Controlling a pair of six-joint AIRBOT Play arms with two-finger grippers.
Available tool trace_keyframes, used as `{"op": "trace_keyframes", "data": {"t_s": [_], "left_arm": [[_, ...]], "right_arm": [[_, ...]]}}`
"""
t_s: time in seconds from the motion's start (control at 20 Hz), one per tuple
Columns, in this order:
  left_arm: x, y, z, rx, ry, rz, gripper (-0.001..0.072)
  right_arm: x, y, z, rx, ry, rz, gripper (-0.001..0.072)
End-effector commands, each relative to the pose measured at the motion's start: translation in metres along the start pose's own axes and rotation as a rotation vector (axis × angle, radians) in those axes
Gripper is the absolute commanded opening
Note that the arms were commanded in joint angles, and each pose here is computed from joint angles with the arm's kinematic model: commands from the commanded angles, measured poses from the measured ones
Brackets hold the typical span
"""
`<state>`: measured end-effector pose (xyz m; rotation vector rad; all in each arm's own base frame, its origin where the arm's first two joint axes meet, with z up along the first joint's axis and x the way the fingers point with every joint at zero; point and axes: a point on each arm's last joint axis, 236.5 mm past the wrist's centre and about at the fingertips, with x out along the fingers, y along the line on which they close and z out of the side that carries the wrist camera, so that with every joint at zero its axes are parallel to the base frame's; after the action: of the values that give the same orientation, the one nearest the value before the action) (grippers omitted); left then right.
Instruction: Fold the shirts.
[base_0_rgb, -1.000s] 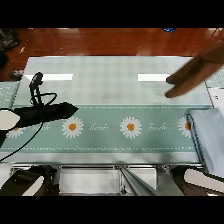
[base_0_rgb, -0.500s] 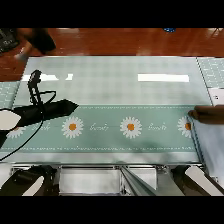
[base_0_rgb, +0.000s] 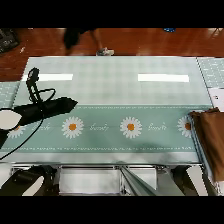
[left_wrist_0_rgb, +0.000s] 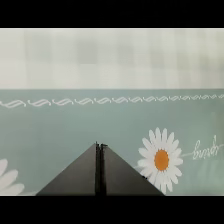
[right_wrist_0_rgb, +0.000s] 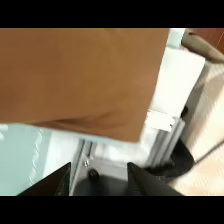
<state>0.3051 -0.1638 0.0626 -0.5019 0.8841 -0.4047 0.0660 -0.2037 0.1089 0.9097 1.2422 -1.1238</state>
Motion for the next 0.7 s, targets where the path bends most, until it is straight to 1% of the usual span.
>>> {"op": "trace_keyframes", "data": {"t_s": [0.0, 0.05, 0.1, 0.2, 0.25, 0.35, 0.4, 0.45, 0.5, 0.55, 0.6, 0.65], "left_arm": [[0.001, 0.009, 0.031, 0.025, -0.052, 0.028, 0.0018], [-0.004, 0.011, 0.052, 0.015, -0.069, 0.037, 0.0018], [-0.013, 0.006, 0.078, 0.036, -0.096, 0.037, 0.0017], [-0.034, -0.023, 0.137, 0.109, -0.175, 0.007, 0.0017], [-0.043, -0.045, 0.161, 0.153, -0.202, -0.020, 0.0017], [-0.046, -0.087, 0.180, 0.236, -0.186, -0.078, 0.0016], [-0.041, -0.102, 0.178, 0.290, -0.152, -0.083, 0.0016], [-0.031, -0.106, 0.170, 0.370, -0.117, -0.043, 0.0016], [-0.016, -0.094, 0.159, 0.452, -0.076, 0.045, 0.0016], [0.000, -0.071, 0.145, 0.466, -0.026, 0.147, 0.0017], [0.016, -0.046, 0.126, 0.438, 0.027, 0.229, 0.0017], [0.031, -0.019, 0.103, 0.401, 0.088, 0.284, 0.0017]], "right_arm": [[-0.015, 0.054, 0.052, -0.010, -0.238, 0.239, 0.0218], [-0.044, 0.102, 0.071, -0.154, -0.372, 0.414, 0.0025], [-0.082, 0.148, 0.082, -0.269, -0.510, 0.578, 0.0025], [-0.160, 0.229, 0.075, -0.374, -0.694, 0.858, 0.0024], [-0.188, 0.270, 0.052, -0.464, -0.714, 0.964, 0.0024], [-0.206, 0.346, -0.026, -0.726, -0.611, 1.086, 0.0024], [-0.200, 0.377, -0.073, -0.869, -0.529, 1.106, 0.0024], [-0.185, 0.403, -0.122, -1.017, -0.448, 1.085, 0.0024], [-0.166, 0.421, -0.158, -1.122, -0.397, 1.039, 0.0024], [-0.135, 0.436, -0.187, -1.247, -0.385, 0.950, 0.0024], [-0.097, 0.440, -0.203, -1.349, -0.369, 0.812, 0.0024], [-0.053, 0.437, -0.209, -1.398, -0.333, 0.642, 0.0024]]}}
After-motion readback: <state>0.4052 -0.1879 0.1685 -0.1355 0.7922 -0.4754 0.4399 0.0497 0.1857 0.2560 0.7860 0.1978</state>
